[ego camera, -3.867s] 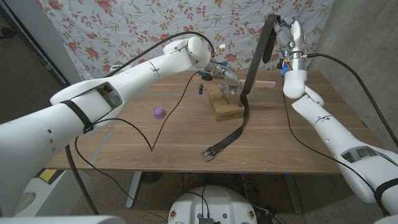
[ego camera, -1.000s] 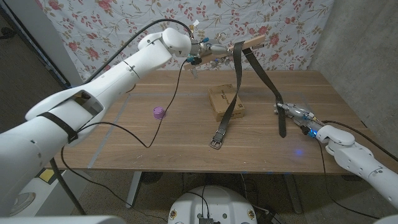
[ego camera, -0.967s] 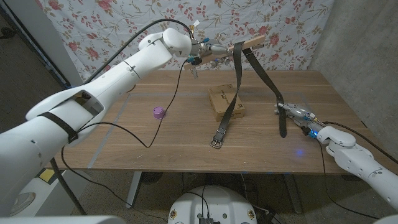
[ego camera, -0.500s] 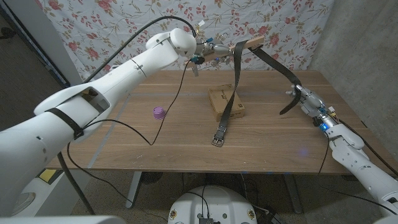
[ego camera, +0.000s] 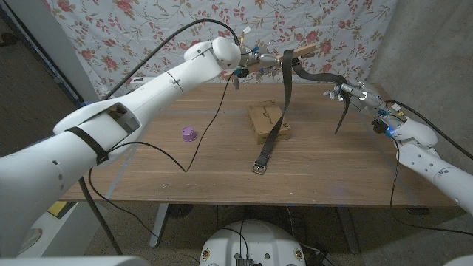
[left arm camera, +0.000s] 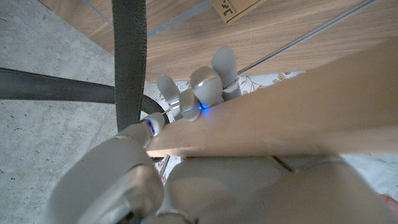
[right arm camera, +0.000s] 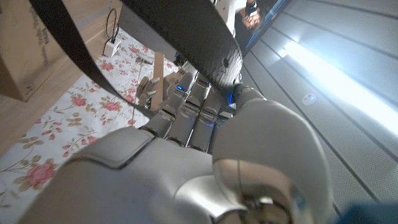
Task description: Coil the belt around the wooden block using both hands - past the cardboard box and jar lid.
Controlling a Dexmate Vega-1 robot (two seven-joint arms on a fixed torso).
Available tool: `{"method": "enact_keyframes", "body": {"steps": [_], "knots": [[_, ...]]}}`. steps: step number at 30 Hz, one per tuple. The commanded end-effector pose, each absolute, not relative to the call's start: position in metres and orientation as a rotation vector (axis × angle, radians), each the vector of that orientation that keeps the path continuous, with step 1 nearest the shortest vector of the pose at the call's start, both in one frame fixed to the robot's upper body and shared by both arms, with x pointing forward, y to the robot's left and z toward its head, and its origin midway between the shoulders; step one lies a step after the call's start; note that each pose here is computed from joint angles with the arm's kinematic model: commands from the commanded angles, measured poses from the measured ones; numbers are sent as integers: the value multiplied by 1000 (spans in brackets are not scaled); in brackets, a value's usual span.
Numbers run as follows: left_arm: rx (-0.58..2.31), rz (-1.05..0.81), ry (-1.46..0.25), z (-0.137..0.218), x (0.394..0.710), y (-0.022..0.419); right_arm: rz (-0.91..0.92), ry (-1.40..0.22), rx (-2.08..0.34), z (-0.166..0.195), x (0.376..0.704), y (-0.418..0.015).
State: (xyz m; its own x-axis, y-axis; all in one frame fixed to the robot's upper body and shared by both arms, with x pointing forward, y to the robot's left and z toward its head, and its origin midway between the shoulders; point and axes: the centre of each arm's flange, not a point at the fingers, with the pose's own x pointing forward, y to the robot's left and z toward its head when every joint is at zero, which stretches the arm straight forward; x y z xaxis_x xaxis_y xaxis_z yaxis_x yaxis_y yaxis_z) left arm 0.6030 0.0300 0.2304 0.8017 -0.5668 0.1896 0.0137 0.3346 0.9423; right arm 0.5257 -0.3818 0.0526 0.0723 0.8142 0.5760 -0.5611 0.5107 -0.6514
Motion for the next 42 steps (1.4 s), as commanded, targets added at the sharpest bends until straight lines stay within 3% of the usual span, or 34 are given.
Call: {"method": "enact_keyframes", "body": {"steps": [1, 15, 30, 42], "knots": [[1227, -444, -553, 223, 606, 16, 1202, -1209, -420, 85, 484, -361], [1487, -599, -420, 202, 608, -11, 938, -1103, -491, 131, 480, -398], [1536, -703, -358, 187, 613, -20, 667, -930, -692, 229, 450, -422], [1499, -794, -379, 182, 610, -24, 588, -775, -729, 299, 485, -413]]}}
